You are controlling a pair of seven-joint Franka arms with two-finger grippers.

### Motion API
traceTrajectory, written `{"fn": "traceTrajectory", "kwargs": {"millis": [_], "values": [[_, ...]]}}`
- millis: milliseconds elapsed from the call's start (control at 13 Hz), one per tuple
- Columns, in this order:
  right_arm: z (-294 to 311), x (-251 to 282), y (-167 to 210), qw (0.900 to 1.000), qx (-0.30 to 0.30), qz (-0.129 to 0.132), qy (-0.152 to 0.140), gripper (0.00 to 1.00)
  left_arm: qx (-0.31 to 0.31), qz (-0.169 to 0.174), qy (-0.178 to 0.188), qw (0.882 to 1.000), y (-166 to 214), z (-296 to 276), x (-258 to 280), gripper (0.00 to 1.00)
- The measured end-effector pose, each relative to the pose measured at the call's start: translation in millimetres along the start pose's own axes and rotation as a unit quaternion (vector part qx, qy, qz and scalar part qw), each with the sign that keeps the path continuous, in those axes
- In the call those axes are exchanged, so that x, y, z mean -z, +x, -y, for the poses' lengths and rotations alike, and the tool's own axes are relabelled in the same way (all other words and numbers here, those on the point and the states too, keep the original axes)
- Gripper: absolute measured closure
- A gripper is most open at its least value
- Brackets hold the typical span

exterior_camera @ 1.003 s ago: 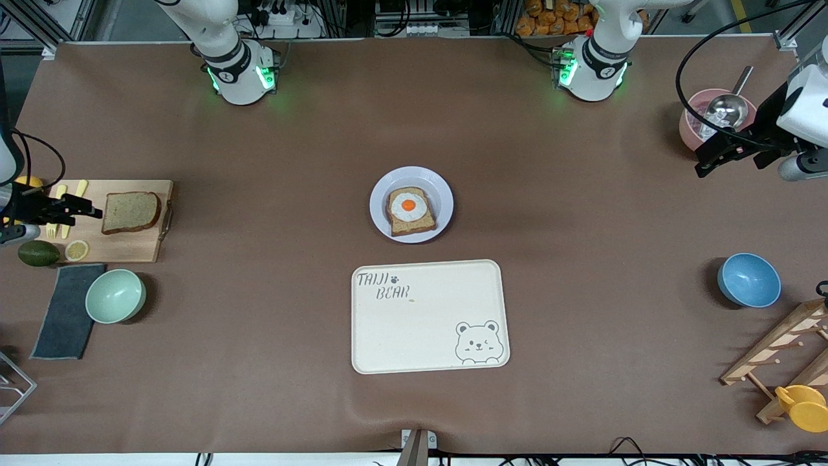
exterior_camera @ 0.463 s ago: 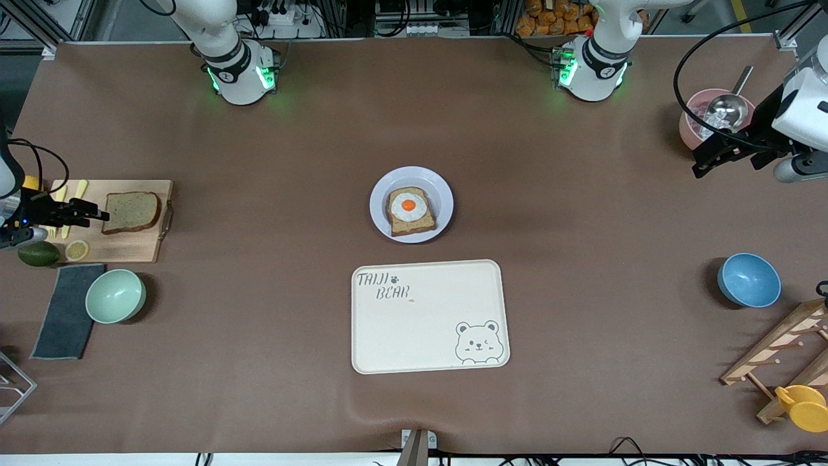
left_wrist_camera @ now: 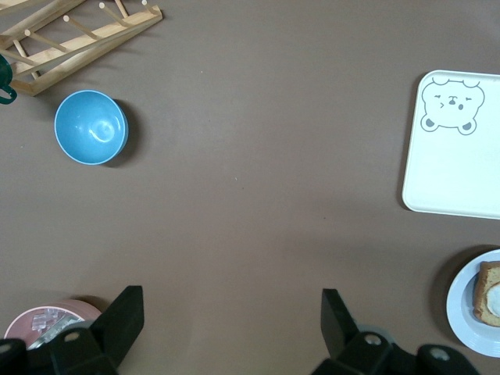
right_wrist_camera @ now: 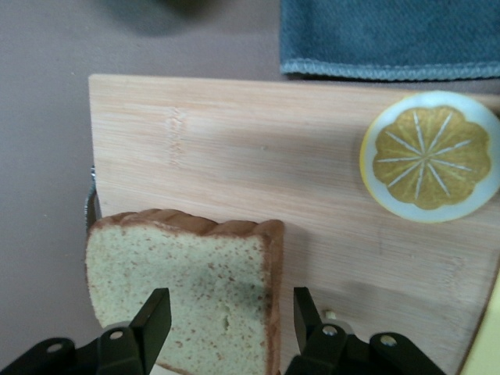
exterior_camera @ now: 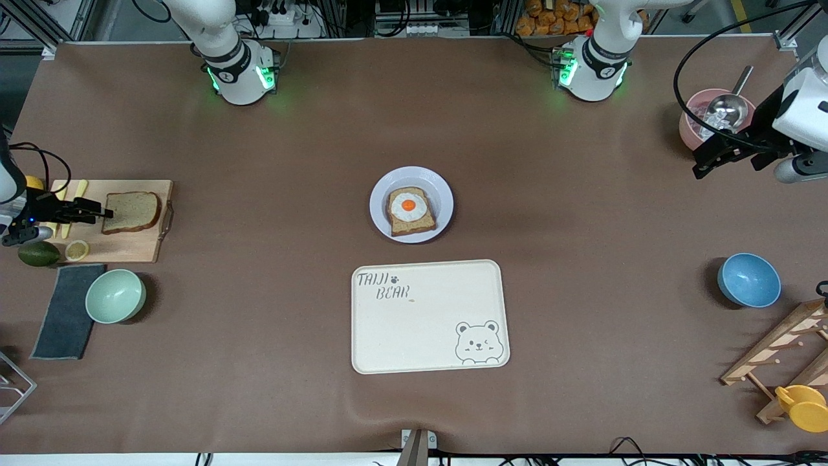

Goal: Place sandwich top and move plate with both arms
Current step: 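Lower the right gripper onto the bread slice edge, then close the right gripper on the bread slice and lift it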

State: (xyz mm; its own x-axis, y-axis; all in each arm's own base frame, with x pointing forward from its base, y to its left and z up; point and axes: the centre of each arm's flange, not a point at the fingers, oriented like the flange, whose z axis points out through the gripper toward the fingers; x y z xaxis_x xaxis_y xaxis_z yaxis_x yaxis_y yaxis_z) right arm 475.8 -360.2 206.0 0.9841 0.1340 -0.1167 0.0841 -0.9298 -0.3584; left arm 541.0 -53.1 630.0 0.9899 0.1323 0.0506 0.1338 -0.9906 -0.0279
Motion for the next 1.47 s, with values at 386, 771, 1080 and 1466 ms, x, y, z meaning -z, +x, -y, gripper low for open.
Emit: {"fn": "traceTrajectory", "kwargs": {"millis": [386,771,1080,1466], "values": [[-4.1,-3.9,-1.4,1.0,0.01,-0.004,0.006,0.36,0.0,-0.012,-0.003,1.0,2.6,-0.6,2.1,0.0],[-8.1,-14.5,-2.4,1.0,0.016,-0.004,0.017,0.4,0.0,-0.015,-0.004,1.0,3.9,-0.9,0.3,0.0],[-14.9,-18.8,-5.8,0.999,0.029,-0.007,0.018,0.61,0.0,-0.017,-0.005,1.0,7.7,-1.9,-6.0,0.0],[-18.6,-17.5,-6.8,0.999,0.033,-0.015,0.025,0.85,-0.001,-0.014,-0.004,1.0,11.2,-2.7,-12.6,0.0]]}}
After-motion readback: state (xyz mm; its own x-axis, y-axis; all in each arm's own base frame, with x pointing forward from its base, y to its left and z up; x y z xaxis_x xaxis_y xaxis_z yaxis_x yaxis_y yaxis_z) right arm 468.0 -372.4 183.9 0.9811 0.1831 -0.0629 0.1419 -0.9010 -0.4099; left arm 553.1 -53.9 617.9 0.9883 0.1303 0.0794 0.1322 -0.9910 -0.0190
